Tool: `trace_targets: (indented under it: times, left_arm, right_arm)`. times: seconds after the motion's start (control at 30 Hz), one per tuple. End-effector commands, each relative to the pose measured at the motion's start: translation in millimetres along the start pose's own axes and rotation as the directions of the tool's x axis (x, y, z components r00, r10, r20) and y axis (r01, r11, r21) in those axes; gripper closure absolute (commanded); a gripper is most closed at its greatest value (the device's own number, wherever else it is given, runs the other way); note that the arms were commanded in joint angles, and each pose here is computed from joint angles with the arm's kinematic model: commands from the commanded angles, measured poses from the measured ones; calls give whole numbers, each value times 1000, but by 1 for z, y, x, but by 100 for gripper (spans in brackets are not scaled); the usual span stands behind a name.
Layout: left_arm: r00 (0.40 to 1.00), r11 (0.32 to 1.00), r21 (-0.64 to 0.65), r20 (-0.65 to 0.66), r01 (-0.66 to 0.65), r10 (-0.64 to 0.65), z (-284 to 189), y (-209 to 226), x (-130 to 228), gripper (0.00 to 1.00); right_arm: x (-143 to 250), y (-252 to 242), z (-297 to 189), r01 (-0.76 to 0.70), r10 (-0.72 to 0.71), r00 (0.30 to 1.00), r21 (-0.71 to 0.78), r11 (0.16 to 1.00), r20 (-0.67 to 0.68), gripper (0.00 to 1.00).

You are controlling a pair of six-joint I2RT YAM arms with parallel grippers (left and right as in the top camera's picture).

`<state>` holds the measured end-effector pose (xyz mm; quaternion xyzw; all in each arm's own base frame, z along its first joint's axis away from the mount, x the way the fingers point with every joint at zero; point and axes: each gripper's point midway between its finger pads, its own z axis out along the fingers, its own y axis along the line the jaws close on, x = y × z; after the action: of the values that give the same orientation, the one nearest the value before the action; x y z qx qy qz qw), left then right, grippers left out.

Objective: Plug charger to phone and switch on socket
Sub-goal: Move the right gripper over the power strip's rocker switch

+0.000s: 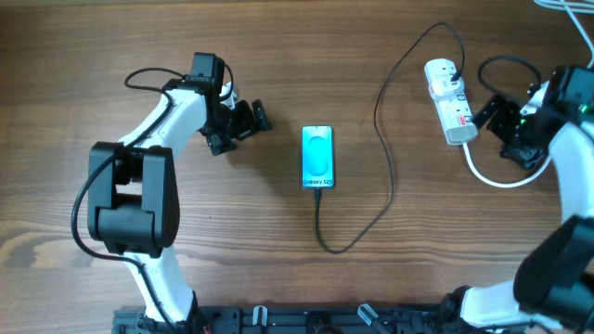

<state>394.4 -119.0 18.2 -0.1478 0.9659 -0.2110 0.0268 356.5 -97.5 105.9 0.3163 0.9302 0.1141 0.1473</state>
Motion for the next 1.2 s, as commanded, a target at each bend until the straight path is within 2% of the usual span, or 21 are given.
trace_targets:
  times: [0.0,0.1,0.27,0.33,0.77,0.9,1.03,1.17]
  left_arm:
    - [1000,1000,8,5,-7,7,-4,-2,1,0]
    - [1000,1000,8,5,-7,7,-4,-2,1,0]
    - [1000,1000,8,5,-7,7,-4,-2,1,0]
    - [1000,1000,8,5,-7,7,-4,-2,1,0]
    - [1000,1000,8,5,-7,7,-4,-2,1,0]
    - [1000,1000,8,5,-7,7,-4,-2,1,0]
    - [1000,1000,8,5,-7,7,-4,-2,1,0]
    - [1000,1000,8,5,-7,7,-4,-2,1,0]
  right_arm:
    - [-44,29,-30,92,-90,995,-56,994,42,0]
    - [-54,30,-27,91,-91,996,-33,995,-18,0]
    - [-58,16,29,75,-75,992,-10,997,-101,0]
    - [-66,3,40,81,-76,994,60,995,-81,0]
    - [-95,6,60,105,-106,994,43,994,24,0]
    - [-91,3,74,106,-106,994,48,993,-1,0]
    - [-79,-4,96,186,-182,981,58,981,-59,0]
    - [-75,-22,110,234,-224,972,188,954,-73,0]
